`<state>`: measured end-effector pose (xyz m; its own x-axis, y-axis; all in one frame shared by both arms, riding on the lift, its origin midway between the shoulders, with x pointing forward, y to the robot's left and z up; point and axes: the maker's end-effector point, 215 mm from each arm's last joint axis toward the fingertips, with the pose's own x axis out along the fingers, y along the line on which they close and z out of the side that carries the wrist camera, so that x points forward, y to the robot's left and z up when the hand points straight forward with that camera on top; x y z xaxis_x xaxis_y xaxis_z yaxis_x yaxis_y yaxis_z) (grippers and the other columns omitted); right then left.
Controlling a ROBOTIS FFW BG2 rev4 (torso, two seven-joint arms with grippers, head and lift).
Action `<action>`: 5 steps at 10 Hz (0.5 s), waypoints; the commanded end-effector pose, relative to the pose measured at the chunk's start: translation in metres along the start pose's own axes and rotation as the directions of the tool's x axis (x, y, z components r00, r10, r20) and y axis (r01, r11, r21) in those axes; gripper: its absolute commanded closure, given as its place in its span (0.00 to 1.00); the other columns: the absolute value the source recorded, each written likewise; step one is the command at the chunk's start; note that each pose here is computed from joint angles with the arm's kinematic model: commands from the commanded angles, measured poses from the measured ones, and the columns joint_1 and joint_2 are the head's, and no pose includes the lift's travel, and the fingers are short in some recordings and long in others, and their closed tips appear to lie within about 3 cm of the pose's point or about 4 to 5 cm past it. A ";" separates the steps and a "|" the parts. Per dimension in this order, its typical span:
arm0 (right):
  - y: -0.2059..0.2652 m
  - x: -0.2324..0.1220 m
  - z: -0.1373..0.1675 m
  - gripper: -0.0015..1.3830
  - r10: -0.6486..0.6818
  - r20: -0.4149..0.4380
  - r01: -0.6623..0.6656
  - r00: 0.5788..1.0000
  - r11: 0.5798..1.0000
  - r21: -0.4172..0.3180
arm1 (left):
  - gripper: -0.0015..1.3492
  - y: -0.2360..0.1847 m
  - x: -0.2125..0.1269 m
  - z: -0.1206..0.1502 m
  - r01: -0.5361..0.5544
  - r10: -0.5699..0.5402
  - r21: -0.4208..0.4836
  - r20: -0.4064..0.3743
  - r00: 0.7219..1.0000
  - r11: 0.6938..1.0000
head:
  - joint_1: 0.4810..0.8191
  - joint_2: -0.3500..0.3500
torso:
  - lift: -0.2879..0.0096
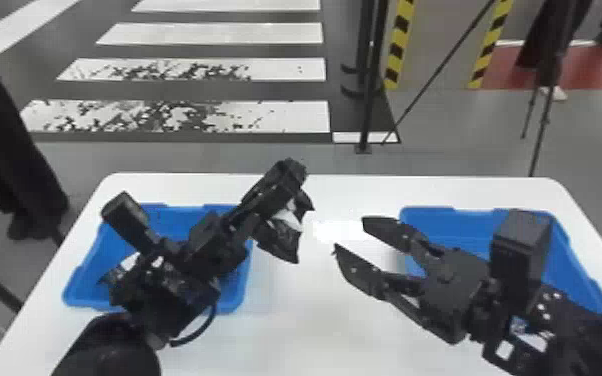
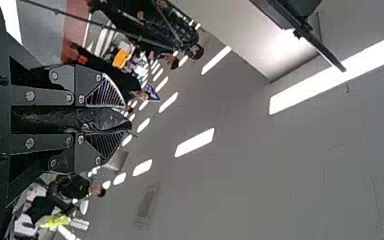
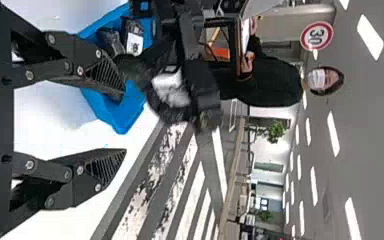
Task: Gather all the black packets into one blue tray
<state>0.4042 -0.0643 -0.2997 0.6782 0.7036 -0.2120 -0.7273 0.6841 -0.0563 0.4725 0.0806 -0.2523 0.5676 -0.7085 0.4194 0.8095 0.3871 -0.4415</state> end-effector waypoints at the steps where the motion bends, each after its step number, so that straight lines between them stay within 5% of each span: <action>1: -0.019 -0.020 -0.023 0.10 -0.054 -0.003 0.055 0.999 0.996 0.077 | 0.89 0.023 -0.031 0.018 -0.055 0.056 0.102 -0.012 0.998 0.993 | 0.63 0.53 | 0.60; 3: -0.036 -0.048 -0.056 0.10 -0.140 0.018 0.134 0.990 0.974 0.184 | 0.89 0.060 -0.083 0.048 -0.157 0.174 0.275 -0.040 0.984 0.948 | 0.63 0.54 | 0.60; 5: -0.061 -0.097 -0.094 0.10 -0.294 -0.003 0.284 0.956 0.922 0.262 | 0.89 0.097 -0.141 0.074 -0.261 0.325 0.435 -0.079 0.942 0.862 | 0.63 0.60 | 0.60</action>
<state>0.3823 -0.1747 -0.3579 0.8433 0.5060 -0.1812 -0.4898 0.8623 0.1284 0.4826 0.2388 -0.2890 0.7580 -0.6113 0.2275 0.6501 0.7365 -0.1870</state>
